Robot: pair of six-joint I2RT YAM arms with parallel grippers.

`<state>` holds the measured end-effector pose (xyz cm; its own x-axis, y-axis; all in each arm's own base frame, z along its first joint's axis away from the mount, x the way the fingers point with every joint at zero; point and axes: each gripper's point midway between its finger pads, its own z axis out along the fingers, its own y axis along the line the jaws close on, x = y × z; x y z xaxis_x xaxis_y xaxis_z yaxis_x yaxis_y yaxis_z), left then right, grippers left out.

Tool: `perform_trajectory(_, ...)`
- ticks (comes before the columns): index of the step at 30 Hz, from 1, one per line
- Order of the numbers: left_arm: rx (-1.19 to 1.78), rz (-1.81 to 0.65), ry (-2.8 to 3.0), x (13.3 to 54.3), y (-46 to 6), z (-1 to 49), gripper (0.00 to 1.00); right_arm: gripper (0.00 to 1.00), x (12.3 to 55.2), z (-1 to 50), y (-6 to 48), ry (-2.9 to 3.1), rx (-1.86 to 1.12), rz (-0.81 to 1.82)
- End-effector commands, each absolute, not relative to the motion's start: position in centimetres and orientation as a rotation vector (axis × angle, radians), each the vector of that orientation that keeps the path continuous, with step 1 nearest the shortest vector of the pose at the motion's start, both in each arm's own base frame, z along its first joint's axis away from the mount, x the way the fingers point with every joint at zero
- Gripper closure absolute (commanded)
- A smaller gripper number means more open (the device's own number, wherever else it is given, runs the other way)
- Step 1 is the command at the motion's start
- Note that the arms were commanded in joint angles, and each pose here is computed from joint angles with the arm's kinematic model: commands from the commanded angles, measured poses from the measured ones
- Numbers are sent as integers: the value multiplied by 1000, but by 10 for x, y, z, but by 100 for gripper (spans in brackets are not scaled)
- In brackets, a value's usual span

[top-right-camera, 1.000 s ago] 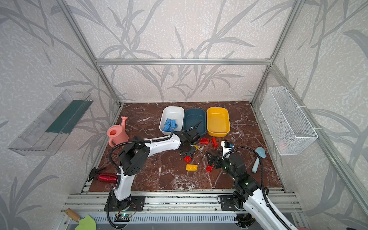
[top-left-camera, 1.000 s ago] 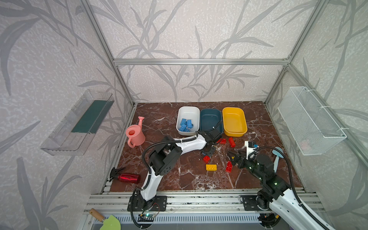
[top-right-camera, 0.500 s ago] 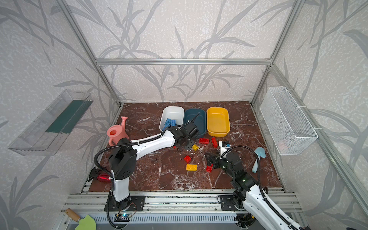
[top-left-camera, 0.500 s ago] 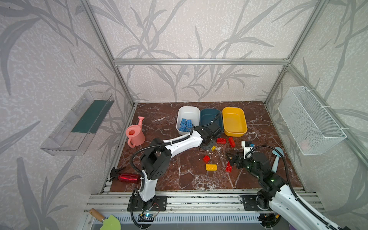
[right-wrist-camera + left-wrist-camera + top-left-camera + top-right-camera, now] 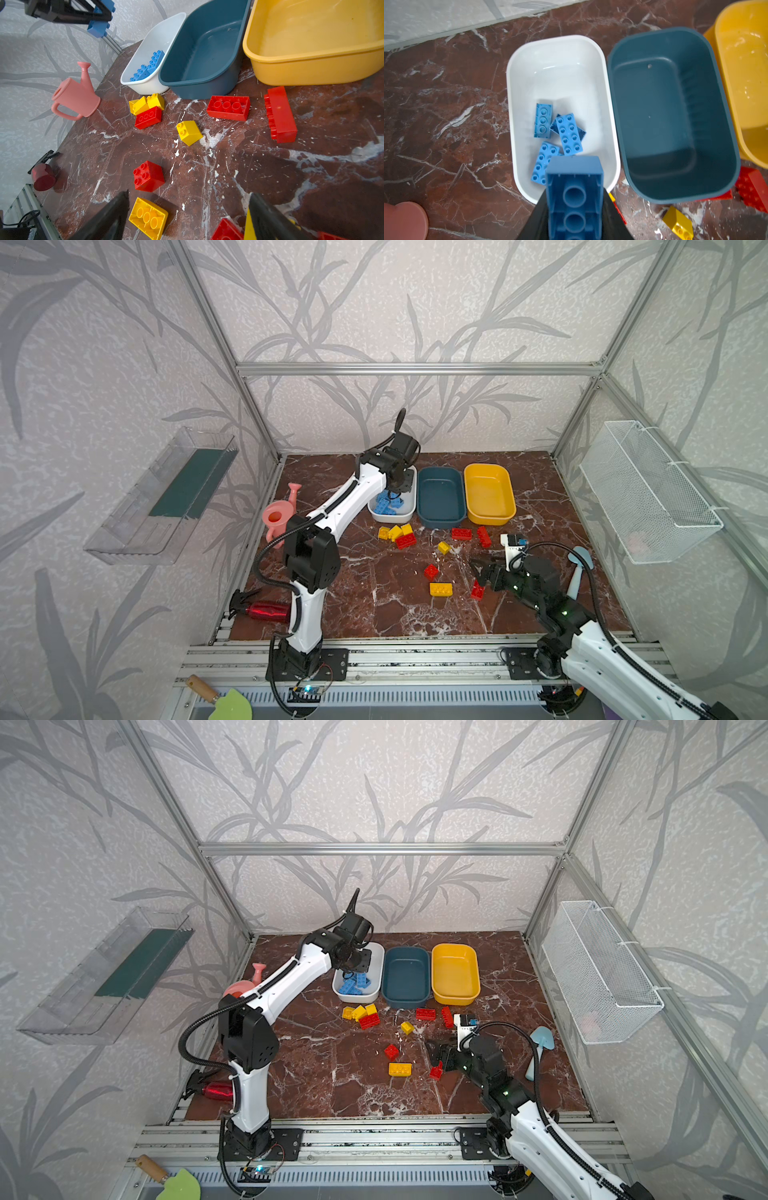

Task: Sort the legos into containers by color
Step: Place the lego in the container, then pick up the lego from the center of the table.

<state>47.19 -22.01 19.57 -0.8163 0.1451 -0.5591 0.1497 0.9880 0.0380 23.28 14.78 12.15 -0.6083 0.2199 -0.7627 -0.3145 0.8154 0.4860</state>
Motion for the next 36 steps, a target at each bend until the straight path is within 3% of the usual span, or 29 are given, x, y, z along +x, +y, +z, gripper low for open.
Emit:
perform_trajectory(1,126,67,2644,480,-202,170,73,9,235,125,151,2075,-87,765)
perform_trajectory(14,13,92,2693,517,-179,137,68,9,237,120,153,2100,-89,756)
perform_trajectory(17,15,83,2684,517,-180,142,63,9,239,115,150,2131,-89,723)
perform_trajectory(20,18,73,2677,517,-181,147,51,6,240,113,150,2152,-97,704)
perform_trajectory(26,-5,47,2635,510,-178,178,40,3,241,116,143,2203,-82,640)
perform_trajectory(36,-25,-86,2492,453,-175,255,37,2,232,130,159,2357,-227,497)
